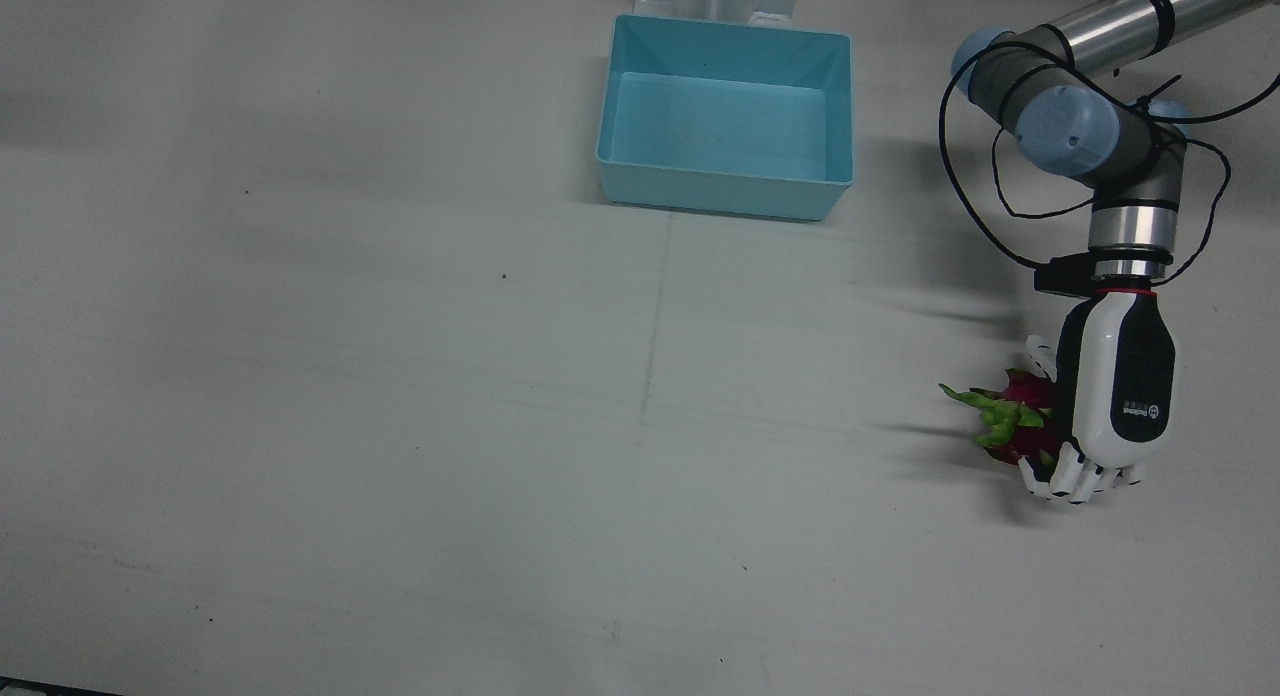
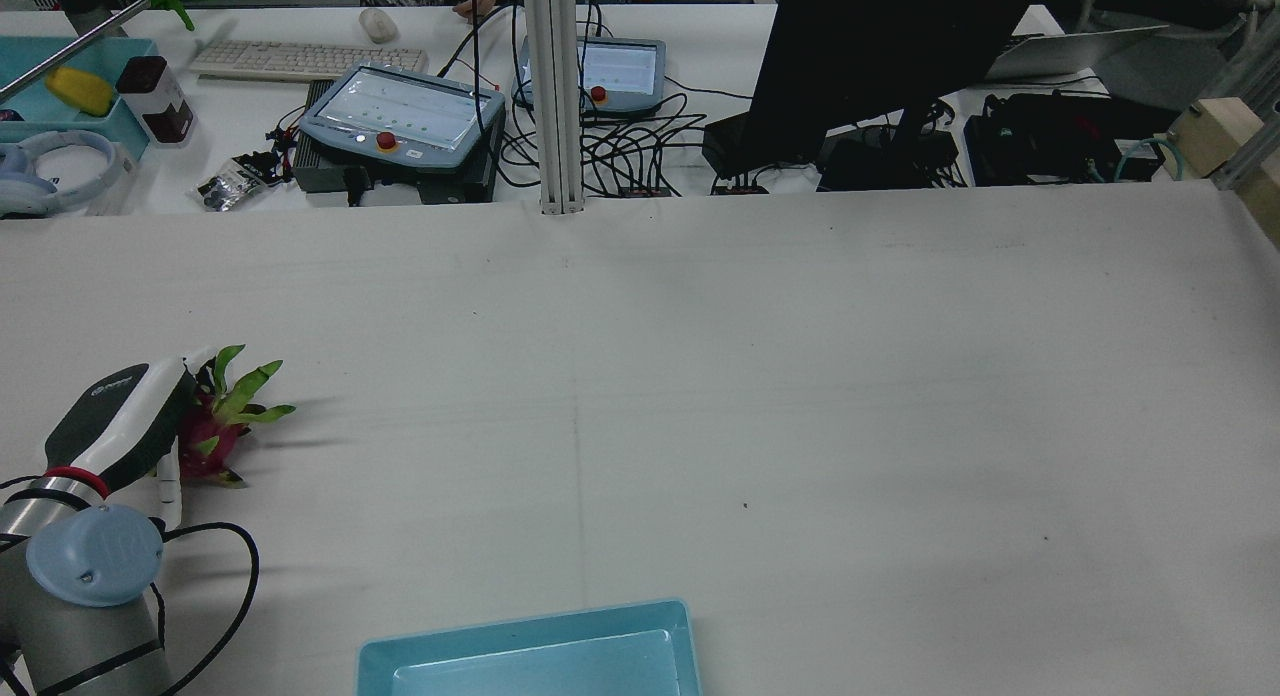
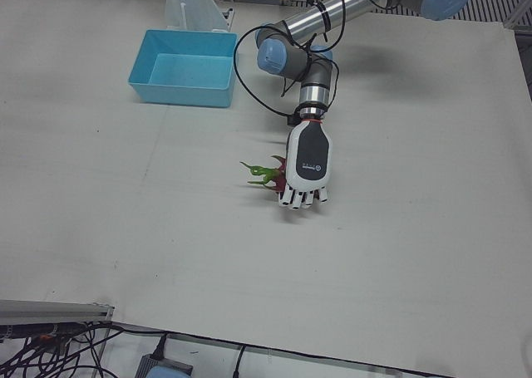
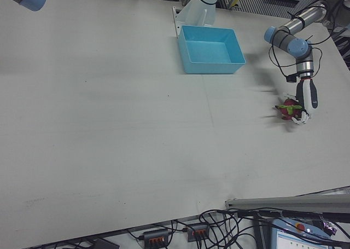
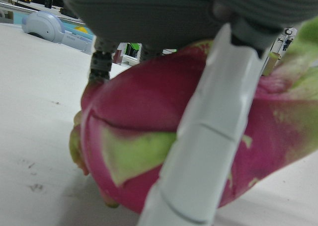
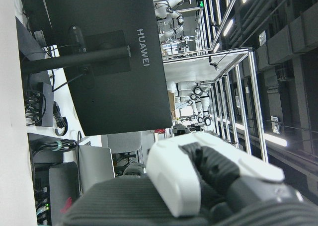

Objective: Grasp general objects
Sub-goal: 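Close the left hand fingers around the dragon fruit body, then lift the dragon fruit off the table with the left hand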

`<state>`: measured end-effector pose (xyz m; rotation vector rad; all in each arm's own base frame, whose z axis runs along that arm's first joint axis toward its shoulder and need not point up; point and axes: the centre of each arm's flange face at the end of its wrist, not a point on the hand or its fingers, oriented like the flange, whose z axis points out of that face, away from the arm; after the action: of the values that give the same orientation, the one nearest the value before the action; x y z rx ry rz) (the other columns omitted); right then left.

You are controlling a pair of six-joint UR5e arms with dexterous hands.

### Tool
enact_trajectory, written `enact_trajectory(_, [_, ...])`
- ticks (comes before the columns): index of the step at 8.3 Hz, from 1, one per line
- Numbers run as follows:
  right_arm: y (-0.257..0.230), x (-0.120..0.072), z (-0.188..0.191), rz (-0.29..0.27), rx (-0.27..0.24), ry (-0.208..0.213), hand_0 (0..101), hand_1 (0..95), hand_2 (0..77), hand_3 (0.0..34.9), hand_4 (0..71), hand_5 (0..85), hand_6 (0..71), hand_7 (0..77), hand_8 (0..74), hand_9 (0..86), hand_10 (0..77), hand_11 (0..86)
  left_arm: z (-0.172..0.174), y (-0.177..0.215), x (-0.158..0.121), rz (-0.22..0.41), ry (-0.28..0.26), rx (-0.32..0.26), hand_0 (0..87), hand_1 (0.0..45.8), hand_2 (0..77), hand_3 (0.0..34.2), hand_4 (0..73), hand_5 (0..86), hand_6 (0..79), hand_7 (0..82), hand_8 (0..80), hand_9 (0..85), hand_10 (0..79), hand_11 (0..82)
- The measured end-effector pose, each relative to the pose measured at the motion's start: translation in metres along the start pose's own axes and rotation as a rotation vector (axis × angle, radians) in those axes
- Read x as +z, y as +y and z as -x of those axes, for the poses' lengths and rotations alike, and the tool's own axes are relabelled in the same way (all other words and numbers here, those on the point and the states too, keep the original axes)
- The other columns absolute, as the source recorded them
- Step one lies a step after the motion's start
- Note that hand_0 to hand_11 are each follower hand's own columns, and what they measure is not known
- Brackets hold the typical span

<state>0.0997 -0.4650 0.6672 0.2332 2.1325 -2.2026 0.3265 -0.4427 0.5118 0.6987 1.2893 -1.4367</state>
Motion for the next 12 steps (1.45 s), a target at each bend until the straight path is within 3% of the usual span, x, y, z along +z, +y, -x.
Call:
enact_trajectory(2, [0.000, 0.000, 0.000, 0.000, 0.000, -0.001, 0, 94.9, 77.4, 0.0, 0.0, 0.0, 0.0, 0.0, 0.0, 0.5, 0.0, 0.0, -0.003, -0.001, -0.001, -0.015, 0.010, 0.001, 79.7, 0.0, 1.1, 15.2, 0.5, 70.4, 21.8, 68.2, 37.1, 40.4, 19.6, 54.5])
enact_trajectory(3, [0.001, 0.000, 0.000, 0.000, 0.000, -0.001, 0, 94.9, 77.4, 0.0, 0.0, 0.5, 0.0, 0.0, 0.0, 0.5, 0.0, 0.5, -0.003, -0.001, -0.002, -0.015, 0.011, 0.000, 84.0, 0.0, 2.2, 9.4, 10.9, 70.4, 31.1, 68.2, 42.5, 44.2, 15.8, 67.6])
enact_trajectory(5, [0.001, 0.000, 0.000, 0.000, 0.000, -0.001, 0, 94.9, 77.4, 0.0, 0.0, 0.0, 0.0, 0.0, 0.0, 0.5, 0.0, 0.5, -0.005, 0.003, -0.004, 0.007, 0.008, -0.038, 83.1, 0.0, 3.8, 7.5, 26.2, 67.1, 35.5, 68.2, 47.5, 44.7, 15.3, 74.7])
enact_trajectory(6, [0.000, 0.000, 0.000, 0.000, 0.000, -0.001, 0, 94.9, 77.4, 0.0, 0.0, 0.0, 0.0, 0.0, 0.0, 0.5, 0.0, 0.5, -0.011, 0.006, -0.005, 0.046, 0.000, -0.076, 83.1, 0.0, 3.8, 7.5, 26.2, 67.1, 35.5, 68.2, 47.5, 44.7, 15.3, 74.7])
enact_trajectory(8, [0.000, 0.000, 0.000, -0.001, 0.000, -0.001, 0, 94.9, 77.4, 0.0, 0.0, 0.0, 0.0, 0.0, 0.0, 0.5, 0.0, 0.5, -0.039, -0.001, 0.003, 0.177, -0.006, -0.172, 79.4, 0.0, 7.1, 7.9, 36.0, 65.4, 39.3, 67.6, 49.1, 44.7, 15.8, 76.4])
enact_trajectory(9, [0.001, 0.000, 0.000, -0.001, 0.000, -0.001, 0, 94.9, 77.4, 0.0, 0.0, 0.0, 0.0, 0.0, 0.0, 0.5, 0.0, 0.5, -0.058, -0.015, 0.016, 0.254, 0.009, -0.219, 79.3, 0.0, 7.6, 8.0, 39.3, 66.5, 39.8, 67.6, 50.2, 44.7, 17.4, 73.1])
enact_trajectory(12, [0.000, 0.000, 0.000, 0.000, 0.000, -0.001, 0, 94.9, 77.4, 0.0, 0.0, 0.0, 0.0, 0.0, 0.0, 0.5, 0.0, 0.5, -0.119, -0.076, 0.054, 0.541, 0.120, -0.293, 79.0, 0.0, 7.6, 7.9, 39.8, 67.6, 40.4, 68.2, 50.2, 44.7, 18.5, 72.0])
